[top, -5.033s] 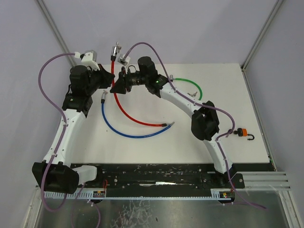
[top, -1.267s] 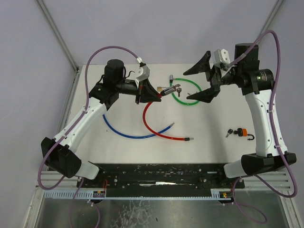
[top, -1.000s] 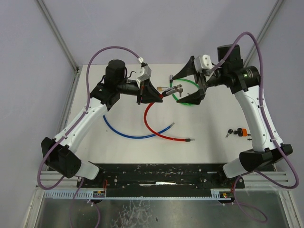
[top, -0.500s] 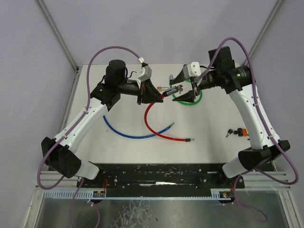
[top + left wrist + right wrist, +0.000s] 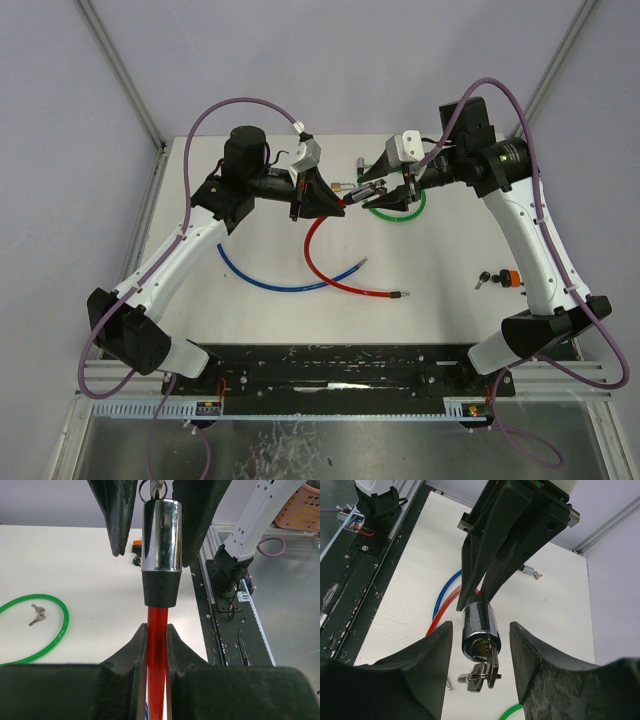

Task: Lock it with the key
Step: Adjust the lock.

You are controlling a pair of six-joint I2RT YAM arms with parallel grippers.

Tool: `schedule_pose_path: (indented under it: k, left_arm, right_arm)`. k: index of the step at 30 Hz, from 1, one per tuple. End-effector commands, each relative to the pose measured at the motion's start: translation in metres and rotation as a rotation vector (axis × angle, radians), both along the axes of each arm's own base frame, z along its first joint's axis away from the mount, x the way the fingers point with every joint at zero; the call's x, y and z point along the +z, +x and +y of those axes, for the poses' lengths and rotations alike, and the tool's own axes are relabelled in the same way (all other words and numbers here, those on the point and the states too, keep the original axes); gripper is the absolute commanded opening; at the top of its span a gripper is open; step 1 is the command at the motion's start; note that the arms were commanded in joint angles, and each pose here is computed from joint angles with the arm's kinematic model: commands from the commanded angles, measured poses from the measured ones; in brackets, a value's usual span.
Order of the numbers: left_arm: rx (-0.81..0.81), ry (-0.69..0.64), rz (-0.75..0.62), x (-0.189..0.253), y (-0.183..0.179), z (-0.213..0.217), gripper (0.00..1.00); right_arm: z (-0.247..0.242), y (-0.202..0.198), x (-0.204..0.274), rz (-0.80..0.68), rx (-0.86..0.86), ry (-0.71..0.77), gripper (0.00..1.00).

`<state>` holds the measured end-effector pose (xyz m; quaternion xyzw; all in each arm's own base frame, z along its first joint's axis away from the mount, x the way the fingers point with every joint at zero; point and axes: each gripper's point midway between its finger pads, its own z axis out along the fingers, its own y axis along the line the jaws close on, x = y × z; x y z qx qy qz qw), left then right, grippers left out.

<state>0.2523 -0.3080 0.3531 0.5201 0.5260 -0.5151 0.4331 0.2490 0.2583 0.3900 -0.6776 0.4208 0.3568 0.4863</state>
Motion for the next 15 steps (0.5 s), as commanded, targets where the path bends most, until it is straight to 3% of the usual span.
schedule_pose_path:
  k: [1, 5, 13, 14, 15]
  left_arm:
    - [-0.019, -0.031, -0.042, 0.01, -0.001, -0.005, 0.01]
    - [-0.014, -0.029, -0.039, 0.01, 0.0, -0.006, 0.0]
    - [0.035, -0.024, -0.038, 0.008, 0.007, -0.006, 0.0]
    - [0.061, -0.022, -0.036, 0.007, 0.011, -0.006, 0.01]
    - [0.093, -0.023, -0.035, 0.006, 0.015, -0.005, 0.08]
  right_arm:
    - [0.002, -0.01, 0.017, -0.034, 0.031, 0.032, 0.54]
    - [0.004, -0.011, 0.016, -0.029, 0.036, 0.032, 0.45]
    - [0.004, -0.014, 0.016, -0.023, 0.039, 0.032, 0.14]
    - [0.004, -0.015, 0.017, -0.02, 0.038, 0.032, 0.1]
    - [0.003, -0.015, 0.018, -0.012, 0.03, 0.031, 0.07]
